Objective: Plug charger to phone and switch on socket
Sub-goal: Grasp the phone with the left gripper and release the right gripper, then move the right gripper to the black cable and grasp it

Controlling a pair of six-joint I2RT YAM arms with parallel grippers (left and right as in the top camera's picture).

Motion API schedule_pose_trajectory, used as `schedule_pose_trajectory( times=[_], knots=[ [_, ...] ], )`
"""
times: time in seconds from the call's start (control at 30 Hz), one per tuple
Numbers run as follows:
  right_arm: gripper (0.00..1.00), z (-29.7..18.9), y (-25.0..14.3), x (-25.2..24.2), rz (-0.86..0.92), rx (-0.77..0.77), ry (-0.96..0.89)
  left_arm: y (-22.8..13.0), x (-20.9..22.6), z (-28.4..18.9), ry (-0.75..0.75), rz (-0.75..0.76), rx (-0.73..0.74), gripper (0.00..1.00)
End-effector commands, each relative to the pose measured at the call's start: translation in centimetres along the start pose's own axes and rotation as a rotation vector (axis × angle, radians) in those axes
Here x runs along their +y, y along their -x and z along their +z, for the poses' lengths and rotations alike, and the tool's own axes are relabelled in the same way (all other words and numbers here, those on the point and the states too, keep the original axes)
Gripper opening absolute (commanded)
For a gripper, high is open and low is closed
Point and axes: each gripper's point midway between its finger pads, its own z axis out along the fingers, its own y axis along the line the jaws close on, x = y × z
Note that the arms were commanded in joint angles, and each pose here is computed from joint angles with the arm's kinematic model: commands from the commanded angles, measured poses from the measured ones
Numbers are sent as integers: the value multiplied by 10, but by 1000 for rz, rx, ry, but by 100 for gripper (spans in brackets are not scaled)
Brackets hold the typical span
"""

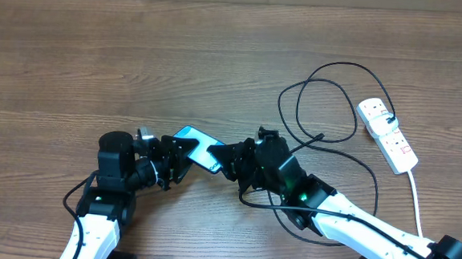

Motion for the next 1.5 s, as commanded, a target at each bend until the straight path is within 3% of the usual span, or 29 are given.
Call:
schedule_pose_trajectory(
  times=[0.0, 0.23, 0.43, 0.53, 0.63, 0.7, 0.8, 0.83, 1.07, 1.1, 1.17, 1.33, 1.47],
  knots=[
    [4, -4, -12, 30, -22, 5, 84, -10, -12, 5, -37, -68, 31, 44],
    [4, -4, -15, 29, -25, 15, 80, -11, -10, 7, -27, -90, 31, 28],
    [4, -4, -18, 25, -32, 33, 60, -7, -6, 8, -11, -128, 7, 4],
    [13, -3, -14, 11, -22, 19, 2, 1, -6, 8, -13, -141, -34, 4],
    [30, -4, -1, -8, -44, -41, -71, 8, -6, 6, -19, -110, -52, 4],
    [43, -6, 14, -13, -167, -115, -97, 12, -5, 4, -21, -84, -40, 4],
    [79, -10, 36, -10, -433, -207, -120, 16, -2, 2, -27, -61, 15, 4],
    [100, -13, 46, -8, -552, -230, -135, 16, -2, 1, -45, -62, 78, 4],
    [100, -24, 73, -13, -727, -193, -191, -1, -28, -13, -211, 15, 467, 4],
    [99, -32, 85, -21, -734, -209, -241, -10, -36, -17, -238, 80, 579, 4],
    [100, -43, 100, -33, -719, -224, -311, -18, -42, -20, -255, 151, 664, 4],
    [100, -98, 153, -72, -584, -332, -610, -21, -53, -11, -258, 200, 666, 4],
    [100, -128, 186, -91, -525, -439, -741, -18, -61, -9, -270, 228, 642, 4]
  ],
)
